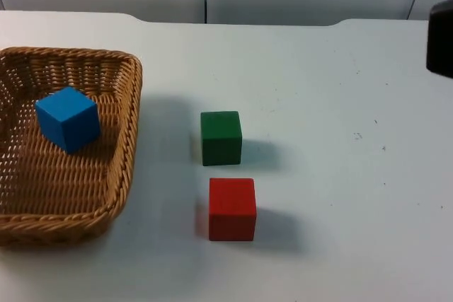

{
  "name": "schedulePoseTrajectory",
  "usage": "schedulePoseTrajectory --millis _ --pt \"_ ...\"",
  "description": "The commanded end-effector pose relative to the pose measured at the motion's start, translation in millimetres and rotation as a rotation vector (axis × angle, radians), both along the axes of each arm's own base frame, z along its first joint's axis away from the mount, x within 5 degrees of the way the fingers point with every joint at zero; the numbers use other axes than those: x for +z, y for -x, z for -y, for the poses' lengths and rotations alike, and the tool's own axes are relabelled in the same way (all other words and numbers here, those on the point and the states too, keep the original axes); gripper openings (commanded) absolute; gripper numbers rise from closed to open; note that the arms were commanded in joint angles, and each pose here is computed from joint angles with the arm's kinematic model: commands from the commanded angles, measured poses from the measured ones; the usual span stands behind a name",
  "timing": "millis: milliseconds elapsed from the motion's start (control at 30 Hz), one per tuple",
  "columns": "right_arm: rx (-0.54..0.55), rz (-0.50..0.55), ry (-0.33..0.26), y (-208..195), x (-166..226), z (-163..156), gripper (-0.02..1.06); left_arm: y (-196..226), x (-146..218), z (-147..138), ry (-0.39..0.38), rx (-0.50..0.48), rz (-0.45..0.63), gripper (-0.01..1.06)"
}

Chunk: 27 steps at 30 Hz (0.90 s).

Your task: Pick up the basket with the left hand and place the blue cube into the basket with the right hand.

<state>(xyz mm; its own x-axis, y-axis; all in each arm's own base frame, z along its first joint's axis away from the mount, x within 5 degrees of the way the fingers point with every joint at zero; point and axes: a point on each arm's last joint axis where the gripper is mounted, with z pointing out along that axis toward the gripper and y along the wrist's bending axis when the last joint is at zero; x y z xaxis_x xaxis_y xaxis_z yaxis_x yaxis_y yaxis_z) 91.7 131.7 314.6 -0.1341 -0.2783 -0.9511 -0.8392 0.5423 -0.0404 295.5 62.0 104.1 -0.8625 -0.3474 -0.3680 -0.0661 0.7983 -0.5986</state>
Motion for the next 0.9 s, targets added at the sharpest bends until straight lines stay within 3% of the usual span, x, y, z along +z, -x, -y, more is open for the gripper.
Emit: schedulePoseTrajectory --millis 0,433,467,567,600,667,700,733,767,800,867 --pt "0.0 -0.01 -0.011 1.3 -0.2 0.7 0.86 -3.5 1.6 2.9 0.038 -0.009 0.025 0.0" --pt "-0.003 -0.019 -0.012 1.4 -0.6 0.8 0.86 -3.2 -1.8 2.3 0.015 -0.031 0.03 0.03" --pt "-0.002 -0.019 -0.011 1.4 -0.6 0.8 0.86 -3.3 -1.9 2.2 0.014 -0.03 0.029 0.07" --pt "-0.002 -0.019 -0.011 1.4 -0.6 0.8 0.86 -3.4 -2.6 1.0 0.001 -0.023 0.026 0.41" --pt "-0.002 -0.019 -0.011 1.4 -0.6 0.8 0.86 -3.4 -2.6 1.0 0.001 -0.023 0.026 0.41" --pt "-0.002 -0.019 -0.011 1.4 -0.6 0.8 0.86 -3.5 -2.8 0.6 -0.003 -0.019 0.025 0.64" --pt "-0.002 -0.019 -0.011 1.4 -0.6 0.8 0.86 -3.5 -2.8 0.5 -0.004 -0.018 0.025 0.8" --pt "-0.002 -0.019 -0.011 1.4 -0.6 0.8 0.86 -3.5 -2.8 0.5 -0.004 -0.018 0.025 0.8" --pt "-0.002 -0.019 -0.011 1.4 -0.6 0.8 0.86 -4.0 -2.5 0.3 -0.005 -0.018 0.027 0.95" --pt "-0.002 -0.02 -0.01 1.4 -0.7 0.8 0.86 -5.0 -1.7 0.1 -0.005 -0.022 0.03 1.02" --pt "-0.002 -0.021 -0.008 1.5 -0.9 0.9 0.86 -7.1 1.0 0.5 0.006 -0.043 0.034 1.05"
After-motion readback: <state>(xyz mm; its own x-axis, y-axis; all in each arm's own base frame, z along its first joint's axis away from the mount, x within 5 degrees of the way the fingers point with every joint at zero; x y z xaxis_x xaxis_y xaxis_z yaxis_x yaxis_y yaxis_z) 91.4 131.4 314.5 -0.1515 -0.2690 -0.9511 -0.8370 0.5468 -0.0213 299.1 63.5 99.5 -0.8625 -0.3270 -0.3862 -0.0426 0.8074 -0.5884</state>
